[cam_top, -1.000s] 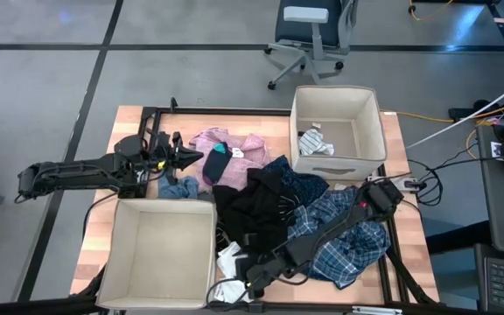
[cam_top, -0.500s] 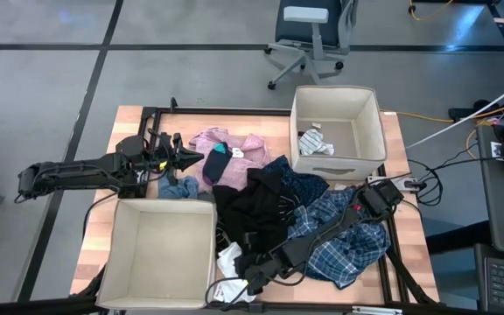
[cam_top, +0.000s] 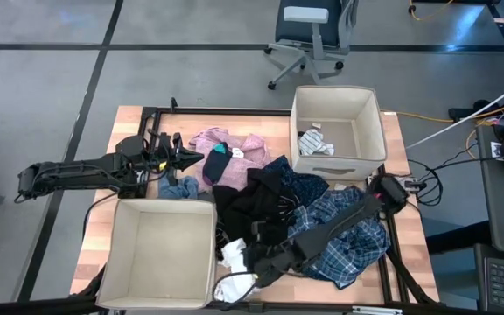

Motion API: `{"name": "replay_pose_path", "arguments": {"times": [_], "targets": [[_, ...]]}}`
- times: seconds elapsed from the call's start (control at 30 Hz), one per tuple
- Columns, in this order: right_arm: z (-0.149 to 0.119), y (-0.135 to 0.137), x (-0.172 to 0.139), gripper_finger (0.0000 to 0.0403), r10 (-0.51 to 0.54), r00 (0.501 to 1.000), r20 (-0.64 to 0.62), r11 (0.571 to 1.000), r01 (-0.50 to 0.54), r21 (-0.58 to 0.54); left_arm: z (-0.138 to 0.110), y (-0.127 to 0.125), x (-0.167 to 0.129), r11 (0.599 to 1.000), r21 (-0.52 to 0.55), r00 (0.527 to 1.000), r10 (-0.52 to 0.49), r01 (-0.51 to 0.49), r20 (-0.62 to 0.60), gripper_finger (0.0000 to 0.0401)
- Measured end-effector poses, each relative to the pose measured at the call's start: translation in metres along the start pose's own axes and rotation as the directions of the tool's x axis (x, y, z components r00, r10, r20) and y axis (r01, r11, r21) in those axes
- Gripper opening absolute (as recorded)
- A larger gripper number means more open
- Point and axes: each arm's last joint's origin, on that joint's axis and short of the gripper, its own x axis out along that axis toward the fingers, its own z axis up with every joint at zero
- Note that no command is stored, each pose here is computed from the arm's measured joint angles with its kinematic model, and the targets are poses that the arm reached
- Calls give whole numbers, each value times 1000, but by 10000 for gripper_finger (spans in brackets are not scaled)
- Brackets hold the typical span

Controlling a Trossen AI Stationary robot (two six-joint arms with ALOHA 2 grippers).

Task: Sort clothes
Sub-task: Put the white sock into the top white laundry organizer

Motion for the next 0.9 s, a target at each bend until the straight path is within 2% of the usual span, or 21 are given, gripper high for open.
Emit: {"name": "replay_pose_path", "arguments": {"times": [0.23,0.5,0.73,0.9], "targets": [[16,-40,-54,21,-144,990,-3,989,144,-46,0,0,0,998,67,1000,0,0,0,1],[22,-103,-125,10,-342,940,-6,939,342,-46,0,0,0,998,59,1000,0,0,-1,1],[8,-165,-181,15,-535,841,-78,844,537,4,0,0,0,998,66,1000,0,0,-2,1],[-8,-207,-214,16,-656,740,-151,744,667,37,1,0,0,998,67,1000,-2,2,6,1]]}}
